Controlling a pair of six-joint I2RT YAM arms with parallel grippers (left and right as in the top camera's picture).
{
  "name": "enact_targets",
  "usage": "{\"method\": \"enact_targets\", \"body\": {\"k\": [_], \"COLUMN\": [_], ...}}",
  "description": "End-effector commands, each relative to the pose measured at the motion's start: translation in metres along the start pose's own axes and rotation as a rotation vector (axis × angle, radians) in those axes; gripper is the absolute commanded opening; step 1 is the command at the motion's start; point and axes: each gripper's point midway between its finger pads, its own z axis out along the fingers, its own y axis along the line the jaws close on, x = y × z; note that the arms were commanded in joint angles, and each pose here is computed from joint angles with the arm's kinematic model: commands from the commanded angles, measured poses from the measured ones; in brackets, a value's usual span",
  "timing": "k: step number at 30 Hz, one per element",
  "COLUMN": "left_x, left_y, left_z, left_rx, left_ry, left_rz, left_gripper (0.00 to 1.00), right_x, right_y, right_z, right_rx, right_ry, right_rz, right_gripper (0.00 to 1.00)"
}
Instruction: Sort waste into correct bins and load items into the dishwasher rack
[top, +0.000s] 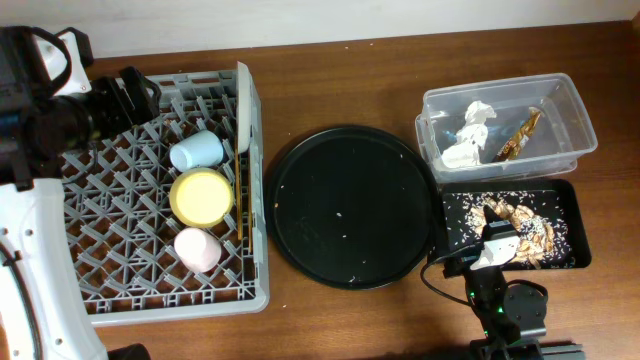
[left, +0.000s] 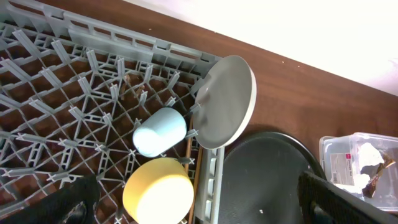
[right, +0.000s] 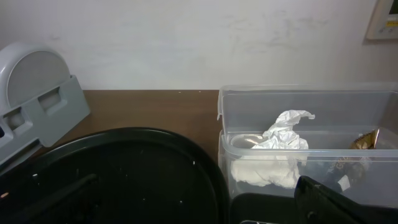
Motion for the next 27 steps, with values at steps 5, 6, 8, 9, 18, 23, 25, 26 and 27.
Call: {"method": "enact_targets", "body": {"k": [5, 6, 8, 9, 18, 23, 25, 26, 27], "left_x": [0.139, 0.178, 0.262, 0.287, 0.192, 0.217, 0.23, 0.229, 0.229], "left_y": [-0.001, 0.011, 0.055, 0.065, 0.039, 0.054, 0.061, 0.061, 0.062], "left_z": [-0.067, -0.061, -0.038, -0.021, 0.005, 0.036, 0.05, 0.05, 0.05], "left_rx": [0.023, 0.01, -0.102, -0.101, 0.247, 0.09, 0.051, 0.038, 0.017], "left_ry": [0.002, 0.038, 0.094, 0.088, -0.92, -0.829, -0.751, -0.758, -0.759], "left_rz": [0.034, 0.025, 0.009, 0.009, 0.058, 0.285, 0.327, 0.358, 0.384], "left_gripper": [0.99, 0.99, 0.99, 0.99, 0.99, 0.99, 0.99, 0.99, 0.99], "right_x": [0.002, 0.002, 0.002, 0.002, 0.002, 0.002, 0.002, 0.002, 0.002], "right_y": [-0.002, -0.002, -0.002, -0.002, -0.002, -0.002, -0.002, -0.002, -0.002], "right_z": [0.0, 0.0, 0.0, 0.0, 0.0, 0.0, 0.0, 0.0, 0.0], "right_rx": [0.01, 0.01, 0.01, 0.01, 0.01, 0.01, 0.01, 0.01, 0.01], "right_ry": [0.003, 0.003, 0.003, 0.003, 0.003, 0.003, 0.003, 0.003, 0.003], "right_rz": [0.009, 0.01, 0.01, 0.009, 0.01, 0.009, 0.009, 0.01, 0.009], "right_gripper": [0.99, 0.99, 0.99, 0.99, 0.99, 0.98, 0.99, 0.99, 0.99]}}
